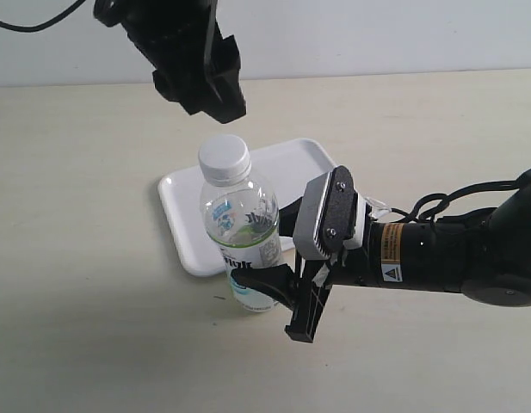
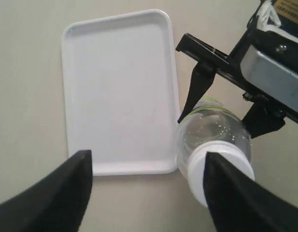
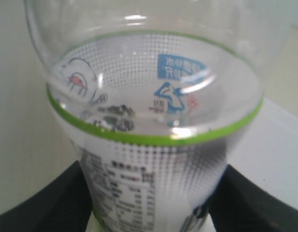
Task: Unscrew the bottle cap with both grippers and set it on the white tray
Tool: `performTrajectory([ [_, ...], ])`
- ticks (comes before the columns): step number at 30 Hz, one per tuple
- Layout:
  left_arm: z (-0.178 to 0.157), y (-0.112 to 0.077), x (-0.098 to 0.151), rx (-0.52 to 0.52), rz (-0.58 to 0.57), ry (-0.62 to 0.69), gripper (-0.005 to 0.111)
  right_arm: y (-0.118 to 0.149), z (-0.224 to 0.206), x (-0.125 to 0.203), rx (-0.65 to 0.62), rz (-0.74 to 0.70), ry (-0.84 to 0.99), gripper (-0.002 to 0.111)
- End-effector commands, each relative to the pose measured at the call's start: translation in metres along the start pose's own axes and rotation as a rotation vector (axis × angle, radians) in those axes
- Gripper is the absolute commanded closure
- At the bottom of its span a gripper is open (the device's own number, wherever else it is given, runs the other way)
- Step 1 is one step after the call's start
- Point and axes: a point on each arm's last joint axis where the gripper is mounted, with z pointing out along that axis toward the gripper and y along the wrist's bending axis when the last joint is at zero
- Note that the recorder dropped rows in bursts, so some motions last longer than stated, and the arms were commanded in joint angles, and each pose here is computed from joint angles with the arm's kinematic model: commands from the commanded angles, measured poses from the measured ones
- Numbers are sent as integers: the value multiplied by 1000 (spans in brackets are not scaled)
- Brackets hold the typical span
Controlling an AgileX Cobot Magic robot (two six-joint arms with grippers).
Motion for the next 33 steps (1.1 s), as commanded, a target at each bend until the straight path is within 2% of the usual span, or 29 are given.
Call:
performTrajectory([
  [1,-22,-5,4,-29,49,-41,40,1,0,4,-3,-18,42,108],
  [4,-29,-10,11,-34,135,-39,40,1,0,4,-3,-18,42,108],
  [8,-23,-14,24,-39,165,18,40,1,0,4,-3,-18,42,108],
  [16,-13,-17,26,-2,158,38,40,1,0,4,-3,-18,42,108],
  [24,-13,-26,20,86,159,-38,40,1,0,4,-3,-18,42,108],
  [33,4,-27,21,129,143,-7,40,1,0,4,-3,-18,42,108],
])
